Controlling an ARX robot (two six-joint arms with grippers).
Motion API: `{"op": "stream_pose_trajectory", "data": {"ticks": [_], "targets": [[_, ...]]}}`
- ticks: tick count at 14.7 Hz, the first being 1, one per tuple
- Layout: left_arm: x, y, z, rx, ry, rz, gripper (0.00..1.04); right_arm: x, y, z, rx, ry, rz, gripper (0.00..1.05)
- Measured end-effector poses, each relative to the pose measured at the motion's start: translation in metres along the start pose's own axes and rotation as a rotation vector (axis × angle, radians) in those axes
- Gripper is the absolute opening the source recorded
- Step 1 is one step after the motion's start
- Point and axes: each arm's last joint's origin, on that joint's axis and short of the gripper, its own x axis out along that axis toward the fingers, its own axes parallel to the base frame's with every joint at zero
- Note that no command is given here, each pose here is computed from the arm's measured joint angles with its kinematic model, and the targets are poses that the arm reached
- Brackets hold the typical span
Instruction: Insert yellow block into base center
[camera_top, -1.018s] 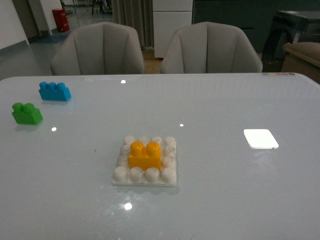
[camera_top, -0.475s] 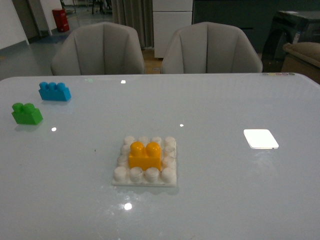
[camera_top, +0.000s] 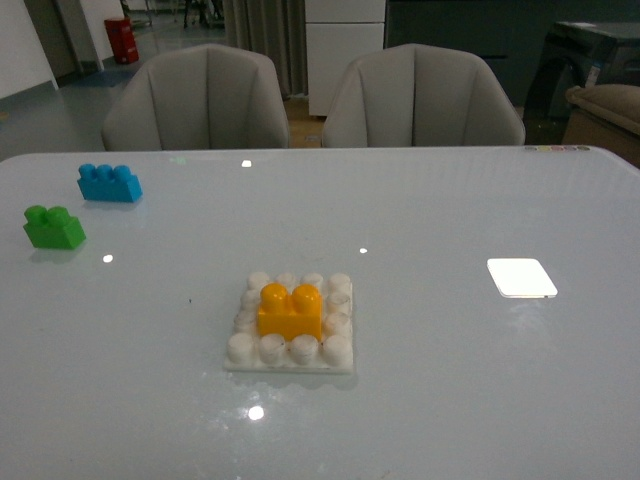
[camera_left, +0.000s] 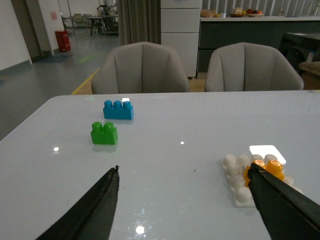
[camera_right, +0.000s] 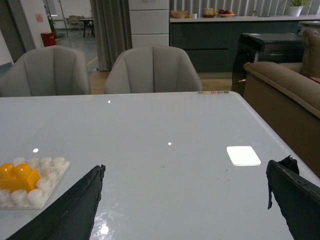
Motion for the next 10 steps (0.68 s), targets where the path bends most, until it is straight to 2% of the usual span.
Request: {"op": "stream_pose_trajectory", "data": {"ticks": [4,5,10], "targets": [[0.0,0.0,0.0,0.0,0.0,0.0,0.9,0.0,0.0,0.0001,0.0,0.0,0.0,0.98],[0.0,0.0,0.0,0.0,0.0,0.0,0.99,0.0,0.0,0.0001,0.0,0.0,0.0,0.98],[0.0,0.0,0.0,0.001,0.0,0.0,0.98,0.0,0.0,0.0,0.0,0.0,0.0,0.98]]}}
